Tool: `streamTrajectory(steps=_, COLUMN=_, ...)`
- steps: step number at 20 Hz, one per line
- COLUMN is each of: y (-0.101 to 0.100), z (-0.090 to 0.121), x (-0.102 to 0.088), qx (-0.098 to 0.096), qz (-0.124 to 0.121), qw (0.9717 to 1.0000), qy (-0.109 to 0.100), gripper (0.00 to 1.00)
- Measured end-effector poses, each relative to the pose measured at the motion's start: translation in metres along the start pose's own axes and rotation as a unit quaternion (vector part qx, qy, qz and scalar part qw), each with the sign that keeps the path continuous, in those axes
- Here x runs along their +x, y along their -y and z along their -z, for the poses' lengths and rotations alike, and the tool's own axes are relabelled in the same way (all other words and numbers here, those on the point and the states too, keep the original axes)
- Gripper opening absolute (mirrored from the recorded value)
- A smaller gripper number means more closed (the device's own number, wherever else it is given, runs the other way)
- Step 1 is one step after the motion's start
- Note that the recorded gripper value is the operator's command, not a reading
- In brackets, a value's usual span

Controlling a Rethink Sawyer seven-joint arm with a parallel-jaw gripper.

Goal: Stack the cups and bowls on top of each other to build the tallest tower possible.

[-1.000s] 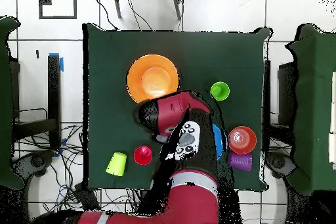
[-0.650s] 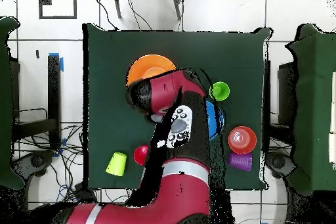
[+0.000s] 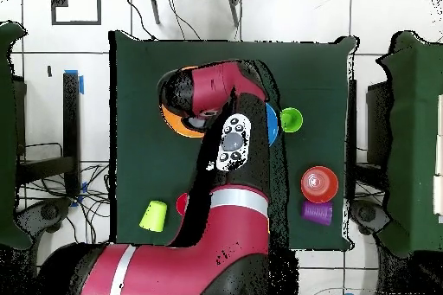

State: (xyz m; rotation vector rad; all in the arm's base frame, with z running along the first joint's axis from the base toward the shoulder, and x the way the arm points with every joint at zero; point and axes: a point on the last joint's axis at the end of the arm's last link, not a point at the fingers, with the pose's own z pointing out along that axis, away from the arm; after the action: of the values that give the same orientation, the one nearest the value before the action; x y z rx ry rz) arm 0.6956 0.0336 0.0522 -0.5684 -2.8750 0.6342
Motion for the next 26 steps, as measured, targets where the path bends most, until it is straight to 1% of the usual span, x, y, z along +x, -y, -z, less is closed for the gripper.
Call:
streamTrajectory(steps=5, y=-0.008, z=0.013, x=0.0, qx=-0.03, qz=-0.019, qw=0.9993, qy=-0.015, gripper=0.0)
streamTrajectory(steps=8, y=-0.009, z=0.018, x=0.002, qx=-0.038, qz=-0.024, qw=0.9988, qy=-0.021, gripper=0.0)
streamTrajectory(steps=13, y=-0.006, z=0.036, x=0.013, qx=-0.058, qz=-0.038, qw=0.9969, qy=-0.036, gripper=0.0)
streamTrajectory(steps=16, y=-0.004, z=0.044, x=0.019, qx=-0.06, qz=-0.039, qw=0.9968, qy=-0.037, gripper=0.0)
streamTrajectory(steps=20, y=0.001, z=0.054, x=0.03, qx=-0.057, qz=-0.037, qw=0.997, qy=-0.038, gripper=0.0)
streamTrajectory(steps=22, y=0.005, z=0.057, x=0.037, qx=-0.055, qz=-0.036, qw=0.997, qy=-0.041, gripper=0.0)
streamTrajectory(steps=24, y=0.011, z=0.06, x=0.049, qx=-0.052, qz=-0.036, qw=0.9969, qy=-0.046, gripper=0.0)
streamTrajectory(steps=26, y=0.015, z=0.06, x=0.056, qx=-0.054, qz=-0.036, qw=0.9968, qy=-0.047, gripper=0.0)
